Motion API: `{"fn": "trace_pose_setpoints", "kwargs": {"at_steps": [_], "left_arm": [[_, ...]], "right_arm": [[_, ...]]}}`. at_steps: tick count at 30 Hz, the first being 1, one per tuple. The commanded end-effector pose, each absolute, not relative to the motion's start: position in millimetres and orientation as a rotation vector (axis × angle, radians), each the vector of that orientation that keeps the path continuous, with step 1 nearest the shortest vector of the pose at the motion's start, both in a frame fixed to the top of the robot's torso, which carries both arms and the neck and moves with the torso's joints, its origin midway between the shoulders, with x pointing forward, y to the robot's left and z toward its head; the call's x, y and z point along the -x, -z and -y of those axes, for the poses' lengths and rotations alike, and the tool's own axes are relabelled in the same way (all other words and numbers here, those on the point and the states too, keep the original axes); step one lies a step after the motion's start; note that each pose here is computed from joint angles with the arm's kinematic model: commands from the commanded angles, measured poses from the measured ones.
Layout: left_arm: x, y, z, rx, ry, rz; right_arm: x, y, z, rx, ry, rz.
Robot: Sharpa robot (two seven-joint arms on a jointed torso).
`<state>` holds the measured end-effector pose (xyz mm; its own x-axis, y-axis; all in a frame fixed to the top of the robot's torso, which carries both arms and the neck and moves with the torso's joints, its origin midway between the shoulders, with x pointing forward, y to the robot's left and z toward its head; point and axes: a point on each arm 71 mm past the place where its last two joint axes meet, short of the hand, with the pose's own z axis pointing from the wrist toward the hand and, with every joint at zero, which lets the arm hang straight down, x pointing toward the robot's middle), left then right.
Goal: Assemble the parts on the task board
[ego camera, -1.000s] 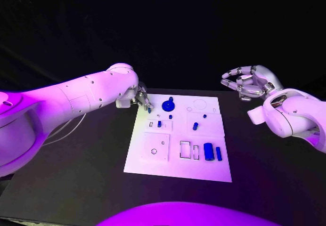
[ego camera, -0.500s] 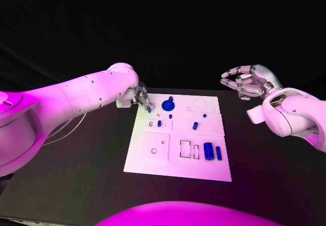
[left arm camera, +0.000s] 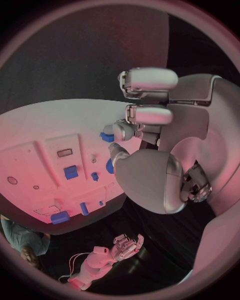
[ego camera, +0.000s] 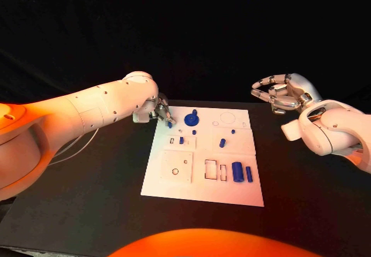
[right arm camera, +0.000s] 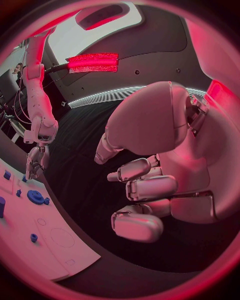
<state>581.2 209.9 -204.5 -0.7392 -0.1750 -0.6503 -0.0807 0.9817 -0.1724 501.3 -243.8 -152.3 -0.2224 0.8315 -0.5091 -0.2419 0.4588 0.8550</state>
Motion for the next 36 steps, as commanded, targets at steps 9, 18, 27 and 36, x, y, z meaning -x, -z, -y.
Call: {"fn": "trace_pose_setpoints", "kwargs": {"at_steps": [9,18,27,36], "left_arm": [[-579.5,205.2,-205.4,0.170,0.201,-2.425],[-580.4,204.5,-205.6,0.195,0.218,-2.408],[-576.1,202.0,-209.5,0.288,0.313,-2.386],[-558.2,193.0,-212.4,0.344,0.438,-2.353]], "right_arm": [[-501,153,242,-0.531,-1.099,-1.479],[-501,153,242,-0.532,-1.099,-1.480],[-501,154,243,-0.533,-1.096,-1.482],[-502,154,245,-0.536,-1.090,-1.482]]}}
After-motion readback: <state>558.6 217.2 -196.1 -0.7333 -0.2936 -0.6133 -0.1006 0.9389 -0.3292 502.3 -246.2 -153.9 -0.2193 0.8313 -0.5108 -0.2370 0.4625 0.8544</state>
